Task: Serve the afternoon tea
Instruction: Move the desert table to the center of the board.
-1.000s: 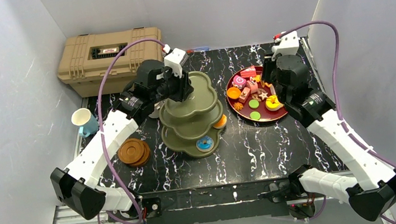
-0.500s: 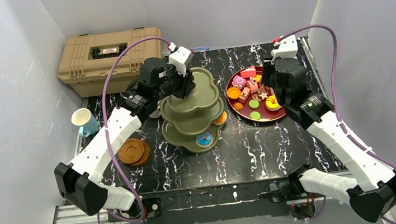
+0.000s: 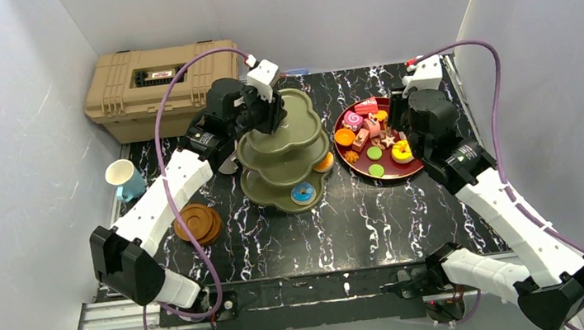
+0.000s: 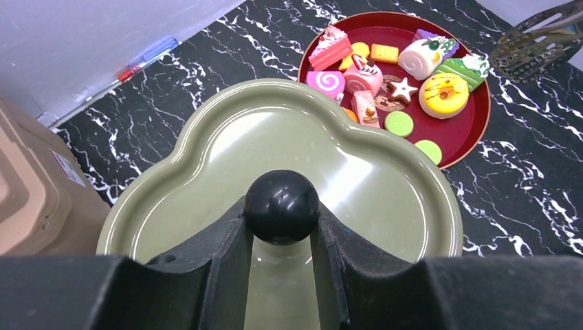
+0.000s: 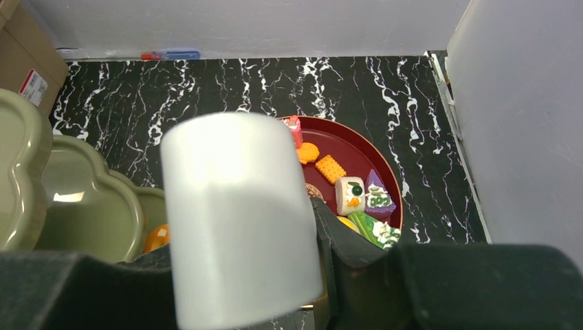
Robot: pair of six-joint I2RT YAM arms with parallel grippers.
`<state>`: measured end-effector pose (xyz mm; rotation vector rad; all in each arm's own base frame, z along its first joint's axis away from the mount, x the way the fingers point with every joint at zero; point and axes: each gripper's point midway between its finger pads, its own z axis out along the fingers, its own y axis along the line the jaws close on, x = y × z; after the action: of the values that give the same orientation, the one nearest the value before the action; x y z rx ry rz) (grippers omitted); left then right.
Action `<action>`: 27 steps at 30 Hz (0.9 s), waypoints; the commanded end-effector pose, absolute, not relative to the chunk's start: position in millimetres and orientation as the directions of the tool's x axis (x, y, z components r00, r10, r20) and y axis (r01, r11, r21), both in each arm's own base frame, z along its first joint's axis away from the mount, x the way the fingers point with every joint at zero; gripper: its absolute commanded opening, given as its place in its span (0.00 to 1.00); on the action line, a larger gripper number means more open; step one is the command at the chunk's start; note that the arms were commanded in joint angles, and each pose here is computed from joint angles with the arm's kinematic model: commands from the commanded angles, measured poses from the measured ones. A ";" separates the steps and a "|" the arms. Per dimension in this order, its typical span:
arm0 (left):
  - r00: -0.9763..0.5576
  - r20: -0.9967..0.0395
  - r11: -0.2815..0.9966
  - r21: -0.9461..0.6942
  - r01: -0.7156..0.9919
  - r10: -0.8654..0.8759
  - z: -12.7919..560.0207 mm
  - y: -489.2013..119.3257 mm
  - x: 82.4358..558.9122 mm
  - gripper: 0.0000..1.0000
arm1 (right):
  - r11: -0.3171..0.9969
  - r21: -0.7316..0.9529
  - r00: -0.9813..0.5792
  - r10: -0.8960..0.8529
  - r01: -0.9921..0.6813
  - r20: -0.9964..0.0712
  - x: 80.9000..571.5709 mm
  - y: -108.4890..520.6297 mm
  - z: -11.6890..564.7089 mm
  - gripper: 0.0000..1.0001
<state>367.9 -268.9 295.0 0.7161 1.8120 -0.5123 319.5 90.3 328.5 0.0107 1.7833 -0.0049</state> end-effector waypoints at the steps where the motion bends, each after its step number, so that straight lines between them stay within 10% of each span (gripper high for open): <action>1: -0.062 -0.984 0.725 0.081 0.684 0.168 350.2 -271.0 385.4 0.01 | 0.999 0.047 -0.158 0.050 0.018 -0.986 317.8 87.8 340.5 0.01; 6: -0.086 -0.981 0.724 0.070 0.686 0.177 342.7 -271.1 387.9 0.07 | 0.999 0.050 -0.167 0.053 0.019 -0.985 317.4 88.0 333.0 0.01; 17: -0.133 -0.972 0.715 0.046 0.698 0.193 343.4 -262.8 371.3 0.97 | 0.998 0.059 -0.142 0.062 0.024 -0.988 318.4 87.0 304.6 0.01; 27: -0.217 -0.938 0.757 0.069 0.650 0.272 378.2 -216.0 331.0 0.98 | 0.996 0.057 -0.047 0.060 0.067 -0.997 347.5 88.8 280.9 0.01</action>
<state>360.5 -252.8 338.2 0.7382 1.7808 -0.4770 325.2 89.1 247.1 0.0167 1.7922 -0.0322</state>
